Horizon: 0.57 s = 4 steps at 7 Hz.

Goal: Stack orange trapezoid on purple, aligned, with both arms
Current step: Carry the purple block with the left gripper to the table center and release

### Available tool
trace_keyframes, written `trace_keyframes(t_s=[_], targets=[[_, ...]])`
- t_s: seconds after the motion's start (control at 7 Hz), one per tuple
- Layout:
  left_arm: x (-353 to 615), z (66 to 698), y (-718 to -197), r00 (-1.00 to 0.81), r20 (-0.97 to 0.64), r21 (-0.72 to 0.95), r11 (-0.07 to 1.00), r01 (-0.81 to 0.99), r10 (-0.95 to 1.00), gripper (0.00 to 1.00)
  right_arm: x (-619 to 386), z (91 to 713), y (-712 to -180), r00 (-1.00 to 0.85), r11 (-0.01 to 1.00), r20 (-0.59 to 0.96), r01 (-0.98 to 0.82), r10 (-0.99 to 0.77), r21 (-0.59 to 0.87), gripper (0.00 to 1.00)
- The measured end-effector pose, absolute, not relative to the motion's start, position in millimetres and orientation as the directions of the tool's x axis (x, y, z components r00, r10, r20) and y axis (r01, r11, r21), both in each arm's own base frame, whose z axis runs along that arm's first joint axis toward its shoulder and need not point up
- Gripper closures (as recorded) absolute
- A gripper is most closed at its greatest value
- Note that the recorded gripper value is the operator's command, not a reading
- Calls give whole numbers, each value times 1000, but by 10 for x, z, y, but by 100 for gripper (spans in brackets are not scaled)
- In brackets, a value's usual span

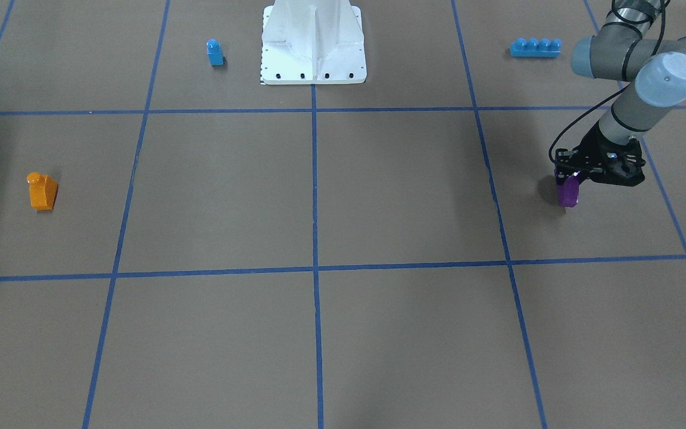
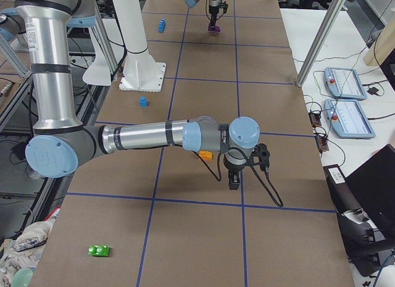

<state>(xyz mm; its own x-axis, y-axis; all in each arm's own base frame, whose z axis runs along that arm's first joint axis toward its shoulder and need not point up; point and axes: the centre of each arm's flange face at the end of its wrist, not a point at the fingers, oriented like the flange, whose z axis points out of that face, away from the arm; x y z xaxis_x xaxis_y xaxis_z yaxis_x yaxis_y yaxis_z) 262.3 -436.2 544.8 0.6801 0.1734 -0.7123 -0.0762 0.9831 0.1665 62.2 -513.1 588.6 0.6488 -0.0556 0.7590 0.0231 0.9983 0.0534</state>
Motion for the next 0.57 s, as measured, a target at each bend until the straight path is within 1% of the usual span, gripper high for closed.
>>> trace_keyframes(t_s=[0.29,0.57], targets=[[2864,4675,-4641,642,-737,217,973,-72,212,100,621,5874,-5142,648,998,760,23,-57,56,0],[3499,3632,-5015,628,-732,267,959,-91,263,100,621,5867,-5141,648,998,759,24,-60,58,0]])
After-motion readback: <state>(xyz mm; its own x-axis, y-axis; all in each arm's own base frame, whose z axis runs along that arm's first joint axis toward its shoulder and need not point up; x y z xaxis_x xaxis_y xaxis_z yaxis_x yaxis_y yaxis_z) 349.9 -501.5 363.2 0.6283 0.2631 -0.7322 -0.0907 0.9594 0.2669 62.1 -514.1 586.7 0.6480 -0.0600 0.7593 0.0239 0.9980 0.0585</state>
